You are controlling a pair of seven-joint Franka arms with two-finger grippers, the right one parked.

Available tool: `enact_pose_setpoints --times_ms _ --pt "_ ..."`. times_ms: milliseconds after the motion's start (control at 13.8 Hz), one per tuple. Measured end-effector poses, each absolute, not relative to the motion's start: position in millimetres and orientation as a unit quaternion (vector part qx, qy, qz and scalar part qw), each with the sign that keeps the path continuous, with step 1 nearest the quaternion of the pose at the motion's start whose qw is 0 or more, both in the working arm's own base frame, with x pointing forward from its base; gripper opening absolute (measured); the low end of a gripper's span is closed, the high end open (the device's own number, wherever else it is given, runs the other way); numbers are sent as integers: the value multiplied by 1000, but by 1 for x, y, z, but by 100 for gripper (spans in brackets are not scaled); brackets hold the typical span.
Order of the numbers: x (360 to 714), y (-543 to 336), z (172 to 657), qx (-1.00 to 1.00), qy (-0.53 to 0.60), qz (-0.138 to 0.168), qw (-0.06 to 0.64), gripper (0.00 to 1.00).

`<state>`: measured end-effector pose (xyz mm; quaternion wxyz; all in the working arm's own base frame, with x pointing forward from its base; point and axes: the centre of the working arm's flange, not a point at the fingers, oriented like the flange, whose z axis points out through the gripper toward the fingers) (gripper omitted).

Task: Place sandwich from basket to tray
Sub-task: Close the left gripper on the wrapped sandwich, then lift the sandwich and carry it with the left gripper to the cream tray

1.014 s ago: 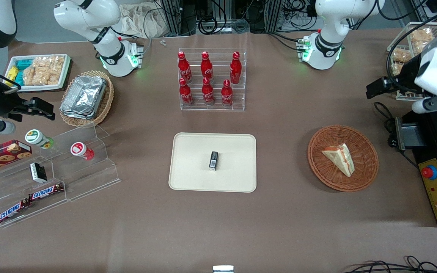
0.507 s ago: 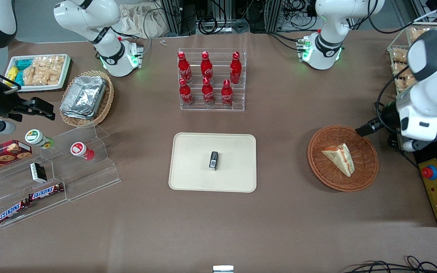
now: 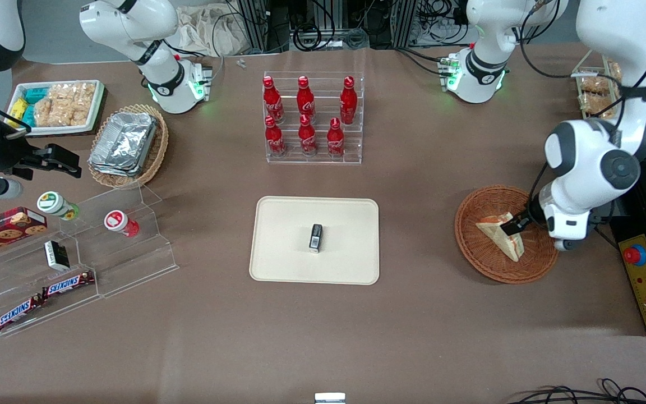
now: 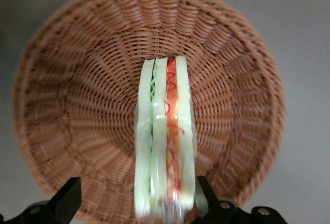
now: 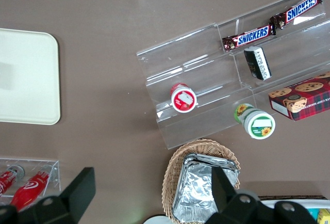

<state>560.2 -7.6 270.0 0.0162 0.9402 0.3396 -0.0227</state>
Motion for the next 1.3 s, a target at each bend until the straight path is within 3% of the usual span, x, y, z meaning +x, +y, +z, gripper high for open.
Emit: enact_pose_setpoints --times_ms 217,435,580,725,942,1087,1304 --pt "563 -8 228 939 343 -22 17 96" --pt "565 -9 226 939 343 -18 18 57" --pt "572 -12 243 940 340 -1 25 42" --pt "579 -22 286 944 330 8 30 37" --pt "574 -75 380 964 263 -27 22 33" --pt "565 -137 428 980 192 -44 19 21" --pt "544 -240 431 995 86 -47 35 21"
